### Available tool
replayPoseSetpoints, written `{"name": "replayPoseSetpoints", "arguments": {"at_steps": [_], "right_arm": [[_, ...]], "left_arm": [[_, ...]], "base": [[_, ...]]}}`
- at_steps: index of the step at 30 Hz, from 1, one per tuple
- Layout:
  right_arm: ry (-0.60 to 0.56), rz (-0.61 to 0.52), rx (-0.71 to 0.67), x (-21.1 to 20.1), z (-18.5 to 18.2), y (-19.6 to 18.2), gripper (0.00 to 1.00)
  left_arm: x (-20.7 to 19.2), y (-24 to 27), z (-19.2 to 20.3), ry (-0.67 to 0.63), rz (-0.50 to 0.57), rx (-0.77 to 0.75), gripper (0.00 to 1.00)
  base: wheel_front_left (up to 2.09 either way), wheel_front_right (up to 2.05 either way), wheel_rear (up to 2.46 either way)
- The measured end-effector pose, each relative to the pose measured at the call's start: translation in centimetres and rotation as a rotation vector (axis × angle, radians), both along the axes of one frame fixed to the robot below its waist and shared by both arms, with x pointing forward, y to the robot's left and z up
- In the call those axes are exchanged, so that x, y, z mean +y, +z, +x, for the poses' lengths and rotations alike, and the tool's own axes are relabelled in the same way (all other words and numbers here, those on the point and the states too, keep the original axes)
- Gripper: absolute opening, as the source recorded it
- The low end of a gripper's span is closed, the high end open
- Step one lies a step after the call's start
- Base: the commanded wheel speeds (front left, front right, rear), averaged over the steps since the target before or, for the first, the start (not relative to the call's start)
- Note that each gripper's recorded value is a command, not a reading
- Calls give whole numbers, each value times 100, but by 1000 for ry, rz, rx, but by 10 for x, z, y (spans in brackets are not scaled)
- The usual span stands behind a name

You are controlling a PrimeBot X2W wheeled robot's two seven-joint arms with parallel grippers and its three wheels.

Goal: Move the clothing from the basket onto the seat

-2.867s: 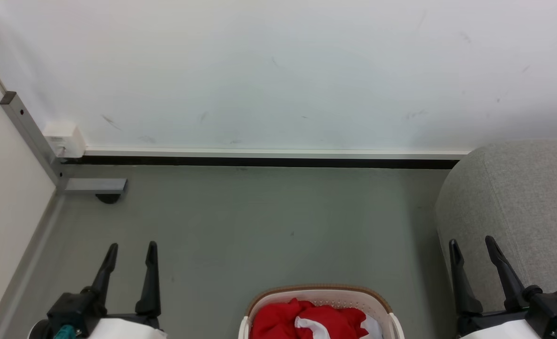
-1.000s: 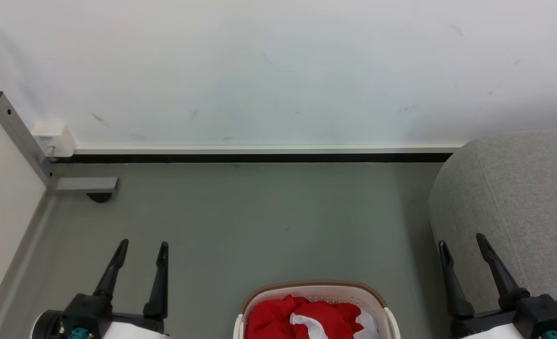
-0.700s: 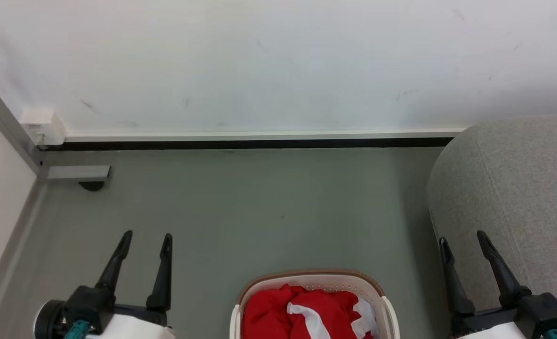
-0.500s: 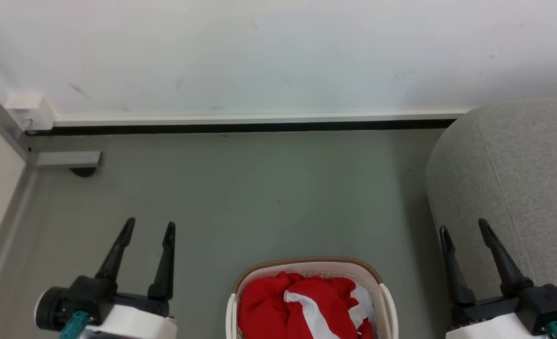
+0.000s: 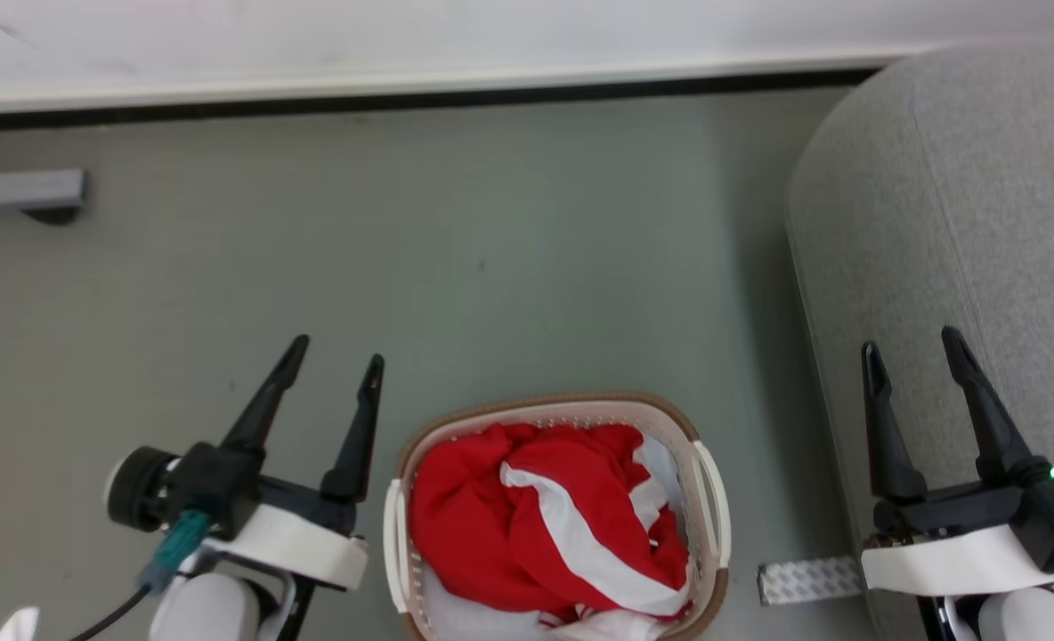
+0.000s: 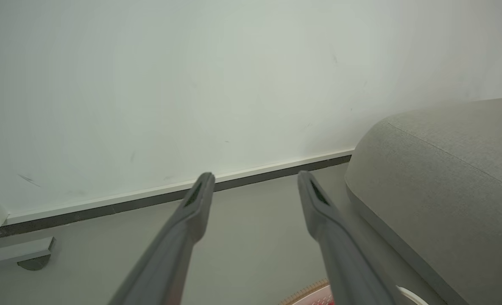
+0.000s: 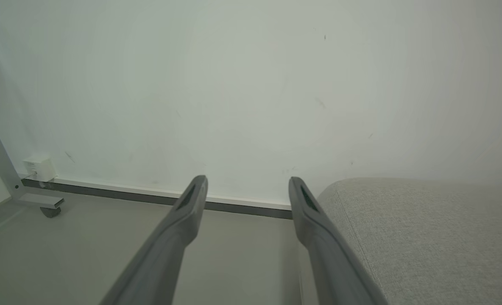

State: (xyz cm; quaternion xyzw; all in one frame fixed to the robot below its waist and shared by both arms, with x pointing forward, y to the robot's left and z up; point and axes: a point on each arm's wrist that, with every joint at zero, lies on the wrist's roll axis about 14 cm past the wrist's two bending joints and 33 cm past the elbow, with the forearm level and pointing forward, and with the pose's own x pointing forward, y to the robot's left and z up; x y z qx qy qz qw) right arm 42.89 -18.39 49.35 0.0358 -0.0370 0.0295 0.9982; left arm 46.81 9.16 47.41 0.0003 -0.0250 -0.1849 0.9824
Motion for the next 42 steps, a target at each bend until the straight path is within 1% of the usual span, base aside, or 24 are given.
{"name": "replayPoseSetpoints", "arguments": {"at_steps": [2,7,14,18,22,27,34,42], "right_arm": [[-7,-2,9,-3,5,-4,100],[-27,-8,22,-12,17,-13,100],[-63,-23,32,-27,33,-24,100],[-89,-32,35,-37,39,-28,100],[-110,-38,52,-45,41,-36,100],[-131,-34,72,-53,39,-43,100],[-165,-36,82,-66,40,-49,100],[-197,-40,103,-78,37,-56,100]], "left_arm": [[-12,-18,3,-42,-1,47,100],[-38,-72,6,-156,48,174,100],[-69,-142,3,-313,166,340,100],[-78,-191,-14,-418,308,477,100],[-83,-226,-24,-512,454,561,100],[-79,-267,-47,-620,637,681,100],[-74,-300,-52,-705,787,737,100],[-79,-326,-54,-809,929,739,100]], "base": [[0,0,0],[0,0,0],[0,0,0],[0,0,0],[0,0,0],[0,0,0],[0,0,0],[0,0,0]]}}
